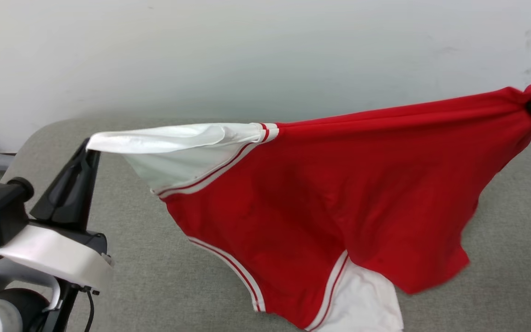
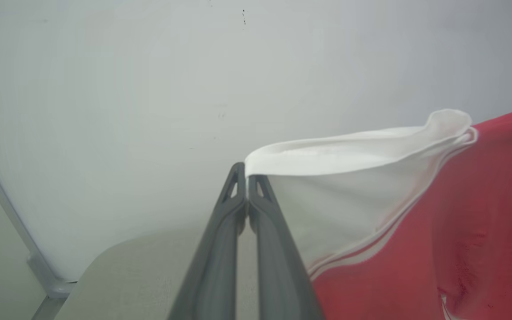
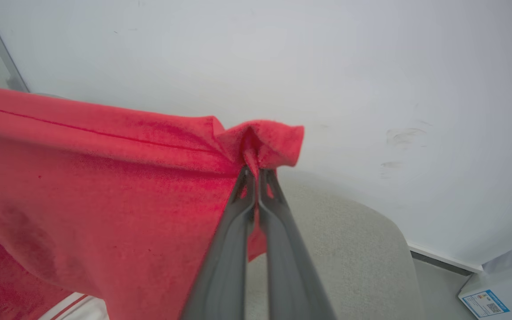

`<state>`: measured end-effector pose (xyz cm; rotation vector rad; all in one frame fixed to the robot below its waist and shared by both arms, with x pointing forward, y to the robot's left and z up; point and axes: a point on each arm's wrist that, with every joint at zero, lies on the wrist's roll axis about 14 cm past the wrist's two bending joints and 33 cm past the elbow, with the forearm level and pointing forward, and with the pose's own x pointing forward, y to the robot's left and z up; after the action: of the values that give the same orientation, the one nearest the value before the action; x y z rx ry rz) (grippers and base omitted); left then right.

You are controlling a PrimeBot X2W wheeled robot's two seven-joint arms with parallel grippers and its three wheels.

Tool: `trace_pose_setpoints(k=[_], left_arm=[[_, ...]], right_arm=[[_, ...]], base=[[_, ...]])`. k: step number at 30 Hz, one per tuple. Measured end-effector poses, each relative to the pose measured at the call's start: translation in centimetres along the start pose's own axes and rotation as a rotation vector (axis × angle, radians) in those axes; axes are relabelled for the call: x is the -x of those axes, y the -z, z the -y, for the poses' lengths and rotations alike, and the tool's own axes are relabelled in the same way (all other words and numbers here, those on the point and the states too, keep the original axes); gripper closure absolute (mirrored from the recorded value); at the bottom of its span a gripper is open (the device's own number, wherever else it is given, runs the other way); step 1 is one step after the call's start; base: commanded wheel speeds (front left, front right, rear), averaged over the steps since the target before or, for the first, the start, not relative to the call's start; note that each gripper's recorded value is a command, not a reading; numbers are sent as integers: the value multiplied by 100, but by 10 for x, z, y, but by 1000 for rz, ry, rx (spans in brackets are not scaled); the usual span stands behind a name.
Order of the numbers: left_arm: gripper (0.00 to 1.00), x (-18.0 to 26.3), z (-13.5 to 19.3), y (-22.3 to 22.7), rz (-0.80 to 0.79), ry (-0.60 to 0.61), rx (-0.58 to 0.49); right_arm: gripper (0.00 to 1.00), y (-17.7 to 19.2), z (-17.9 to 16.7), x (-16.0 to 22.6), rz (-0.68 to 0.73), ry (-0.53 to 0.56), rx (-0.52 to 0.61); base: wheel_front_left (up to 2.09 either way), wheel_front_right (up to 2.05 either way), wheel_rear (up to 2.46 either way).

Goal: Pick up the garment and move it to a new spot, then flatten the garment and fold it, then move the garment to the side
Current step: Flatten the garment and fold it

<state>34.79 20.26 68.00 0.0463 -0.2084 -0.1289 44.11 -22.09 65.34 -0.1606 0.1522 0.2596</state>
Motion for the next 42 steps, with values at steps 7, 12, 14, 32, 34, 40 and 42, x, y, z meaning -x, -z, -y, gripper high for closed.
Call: trace_pose_setpoints(k=[7, 12, 14, 32, 34, 40, 42], left_arm=[[100, -6, 0, -49, 207, -3, -1], [100, -11, -6, -94, 380, -13, -11], [100, -15, -12, -118, 460, -22, -38], [100, -150, -47, -146, 510, 21, -156], [100, -174, -49, -141, 498, 25, -180], [100, -245, -54, -118, 463, 23, -232], [100, -268, -57, -106, 444, 15, -249]], right_arm=[[100, -33, 11, 29, 157, 58, 2], [100, -57, 15, 40, 262, 88, 9], [100, -72, 18, 42, 313, 104, 17], [100, -131, 60, -48, 457, 191, 146], [100, -131, 67, -69, 454, 202, 158], [100, -123, 80, -137, 439, 217, 181], [100, -115, 82, -161, 424, 218, 188]], base=[[0, 0, 0], [0, 0, 0], [0, 0, 0], [0, 0, 0], [0, 0, 0], [0, 0, 0], [0, 0, 0]])
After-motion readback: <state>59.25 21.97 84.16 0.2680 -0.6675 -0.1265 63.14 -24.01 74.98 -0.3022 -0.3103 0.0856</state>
